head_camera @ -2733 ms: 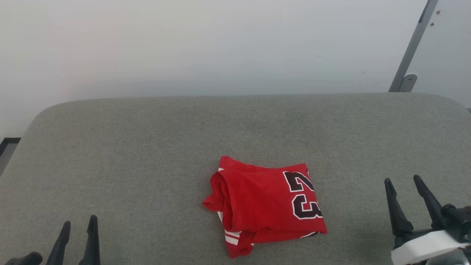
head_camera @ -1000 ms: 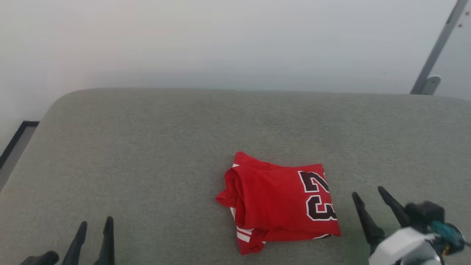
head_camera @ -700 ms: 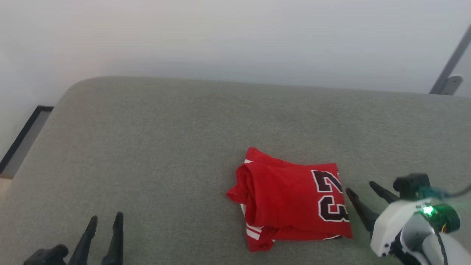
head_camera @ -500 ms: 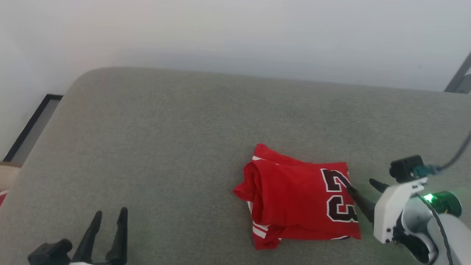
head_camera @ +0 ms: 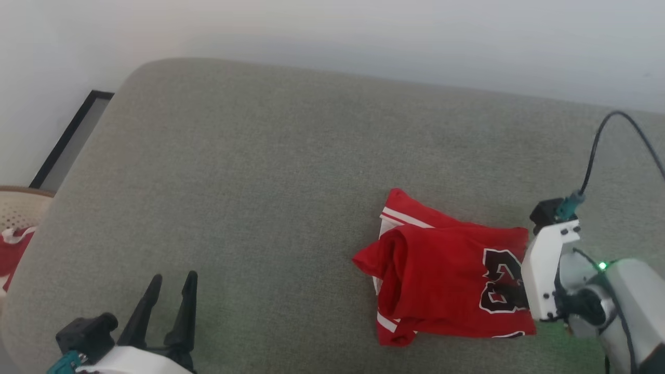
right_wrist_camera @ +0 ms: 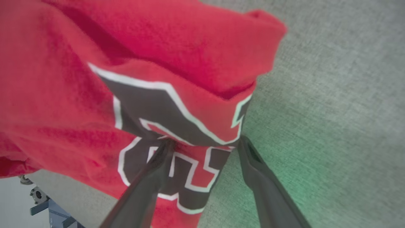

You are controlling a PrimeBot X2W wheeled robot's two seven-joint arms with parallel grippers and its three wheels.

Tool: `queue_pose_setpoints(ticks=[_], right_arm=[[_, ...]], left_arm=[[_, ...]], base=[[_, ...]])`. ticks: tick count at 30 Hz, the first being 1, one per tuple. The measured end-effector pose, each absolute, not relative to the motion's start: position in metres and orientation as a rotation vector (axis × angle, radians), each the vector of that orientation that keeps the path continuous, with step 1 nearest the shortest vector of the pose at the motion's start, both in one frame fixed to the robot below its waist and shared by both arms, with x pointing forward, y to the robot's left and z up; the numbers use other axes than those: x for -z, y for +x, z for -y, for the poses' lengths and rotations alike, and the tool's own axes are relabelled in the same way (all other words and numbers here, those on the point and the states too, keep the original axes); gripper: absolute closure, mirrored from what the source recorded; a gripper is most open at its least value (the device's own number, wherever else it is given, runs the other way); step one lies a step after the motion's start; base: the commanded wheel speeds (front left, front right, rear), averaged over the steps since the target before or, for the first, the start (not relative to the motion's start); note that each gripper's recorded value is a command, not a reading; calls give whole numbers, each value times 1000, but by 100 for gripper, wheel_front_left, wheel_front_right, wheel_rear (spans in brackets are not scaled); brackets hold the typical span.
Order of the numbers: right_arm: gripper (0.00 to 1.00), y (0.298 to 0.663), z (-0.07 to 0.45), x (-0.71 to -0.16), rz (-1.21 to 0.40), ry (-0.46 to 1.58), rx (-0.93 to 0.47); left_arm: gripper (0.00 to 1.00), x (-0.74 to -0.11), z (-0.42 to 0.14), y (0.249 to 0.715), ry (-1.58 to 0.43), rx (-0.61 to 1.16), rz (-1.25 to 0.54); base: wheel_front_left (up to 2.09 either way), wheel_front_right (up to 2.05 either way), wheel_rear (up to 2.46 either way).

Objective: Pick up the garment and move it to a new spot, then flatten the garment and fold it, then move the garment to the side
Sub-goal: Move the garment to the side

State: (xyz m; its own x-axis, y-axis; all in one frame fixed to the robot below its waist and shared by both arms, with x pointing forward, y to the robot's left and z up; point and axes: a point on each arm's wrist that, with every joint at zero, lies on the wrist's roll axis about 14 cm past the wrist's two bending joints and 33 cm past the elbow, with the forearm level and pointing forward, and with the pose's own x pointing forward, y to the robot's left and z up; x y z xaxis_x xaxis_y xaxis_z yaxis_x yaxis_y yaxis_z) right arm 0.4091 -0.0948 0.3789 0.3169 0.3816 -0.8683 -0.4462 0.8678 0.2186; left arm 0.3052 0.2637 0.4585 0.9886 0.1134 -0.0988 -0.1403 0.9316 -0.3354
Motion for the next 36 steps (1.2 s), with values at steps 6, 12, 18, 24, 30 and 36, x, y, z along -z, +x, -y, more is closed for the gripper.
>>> queue_pose_setpoints(ticks=[6,12,18,24,30,36], right_arm=[[100,413,83,-375,-1168,-71,-567],[100,418,76,-385,-1118,-42,-574],[100,430,96,-399,-1058,-28,-517],[100,444,133,-411,-1007,-36,-420],[100,453,172,-424,-962,-33,-315],[100,460,215,-434,-939,-47,-202]], left_arm=[[0,-457,-268,308,-356,-145,-83],[0,-457,-270,309,-359,-147,-84],[0,-462,-267,319,-363,-127,-69],[0,-466,-253,338,-363,-70,-62],[0,-468,-232,359,-366,7,-64],[0,-468,-210,379,-367,82,-70]], base=[[0,0,0],[0,0,0],[0,0,0],[0,0,0],[0,0,0],[0,0,0]])
